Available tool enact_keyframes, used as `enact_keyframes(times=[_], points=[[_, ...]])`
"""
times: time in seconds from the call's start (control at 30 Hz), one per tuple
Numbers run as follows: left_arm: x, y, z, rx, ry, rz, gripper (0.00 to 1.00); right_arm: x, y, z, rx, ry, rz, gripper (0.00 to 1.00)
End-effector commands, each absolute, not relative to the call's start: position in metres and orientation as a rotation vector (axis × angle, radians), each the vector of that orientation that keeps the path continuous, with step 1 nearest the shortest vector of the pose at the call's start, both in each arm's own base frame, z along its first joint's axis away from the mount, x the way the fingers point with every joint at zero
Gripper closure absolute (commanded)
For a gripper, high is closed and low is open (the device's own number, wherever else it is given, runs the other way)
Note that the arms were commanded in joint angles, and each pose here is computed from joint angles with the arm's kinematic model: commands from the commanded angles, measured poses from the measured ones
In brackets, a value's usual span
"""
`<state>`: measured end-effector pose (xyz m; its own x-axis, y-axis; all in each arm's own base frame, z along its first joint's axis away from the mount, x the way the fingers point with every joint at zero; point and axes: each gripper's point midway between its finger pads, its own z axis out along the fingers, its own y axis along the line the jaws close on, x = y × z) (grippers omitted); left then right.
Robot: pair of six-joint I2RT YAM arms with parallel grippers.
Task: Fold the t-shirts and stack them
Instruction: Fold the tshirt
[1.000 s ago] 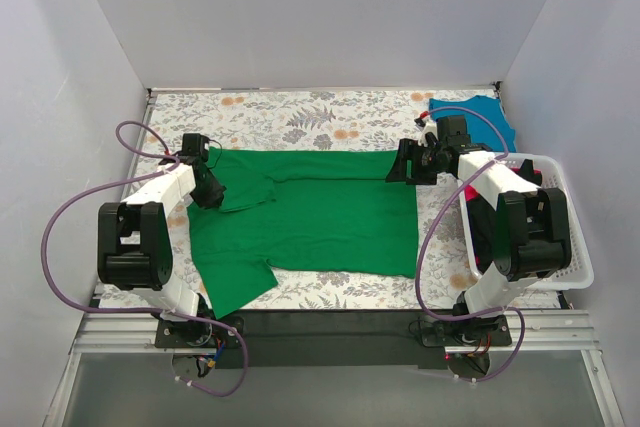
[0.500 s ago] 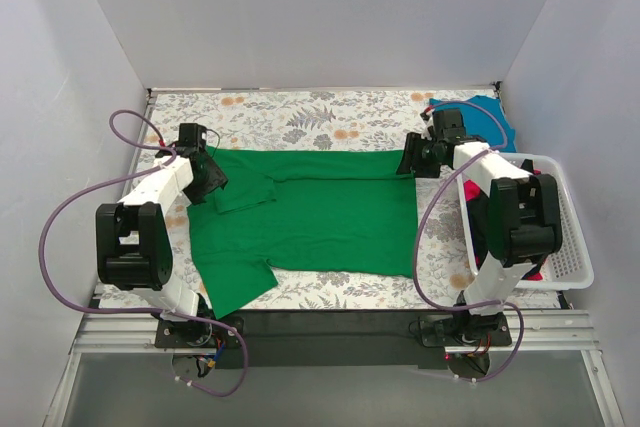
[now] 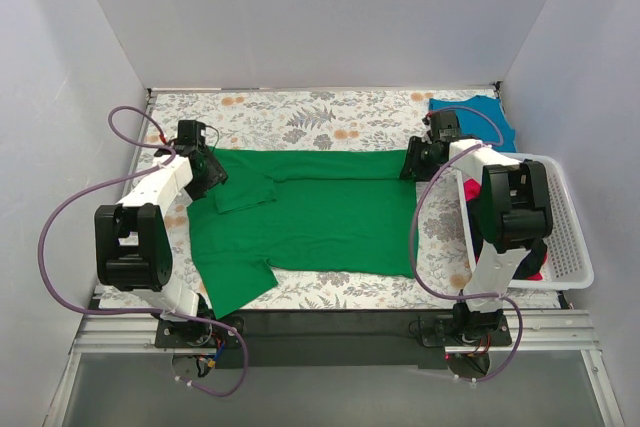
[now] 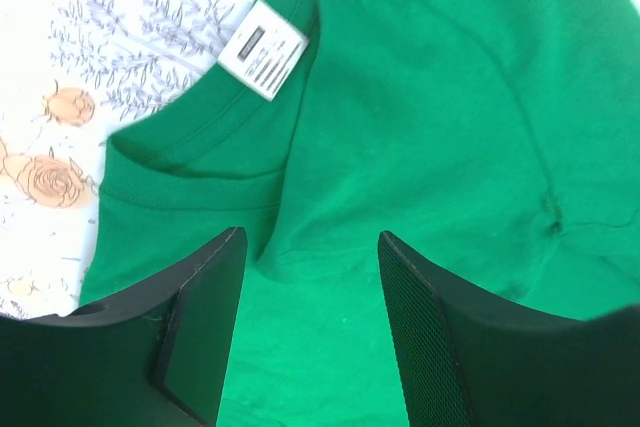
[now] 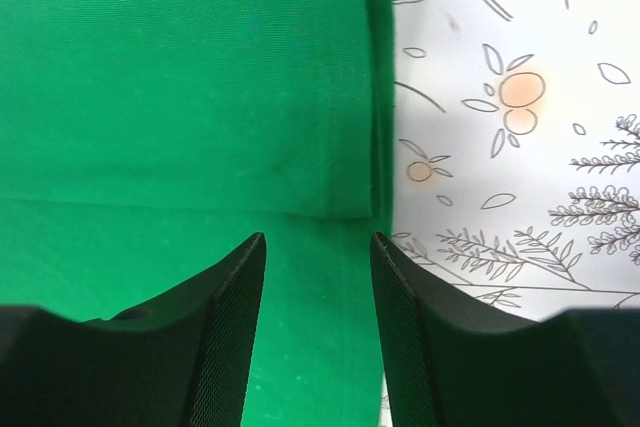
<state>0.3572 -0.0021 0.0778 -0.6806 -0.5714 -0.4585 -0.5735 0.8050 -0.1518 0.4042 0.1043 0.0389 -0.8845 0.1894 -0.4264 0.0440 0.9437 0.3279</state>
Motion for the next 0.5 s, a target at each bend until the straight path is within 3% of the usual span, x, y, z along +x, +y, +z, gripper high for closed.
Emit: enact_keyframes(times=[0.0, 0.47], points=[[0.353, -0.003, 0.091, -0.824, 2.468, -0.030, 0.46, 0.426, 0.102, 0.050, 0.201, 2.571, 0.430, 0.48], [0.335, -0.004, 0.073, -0.833, 2.518, -0.014, 0.46, 0.433, 0.107, 0.045, 0.217, 2.568, 0.477, 0.53]])
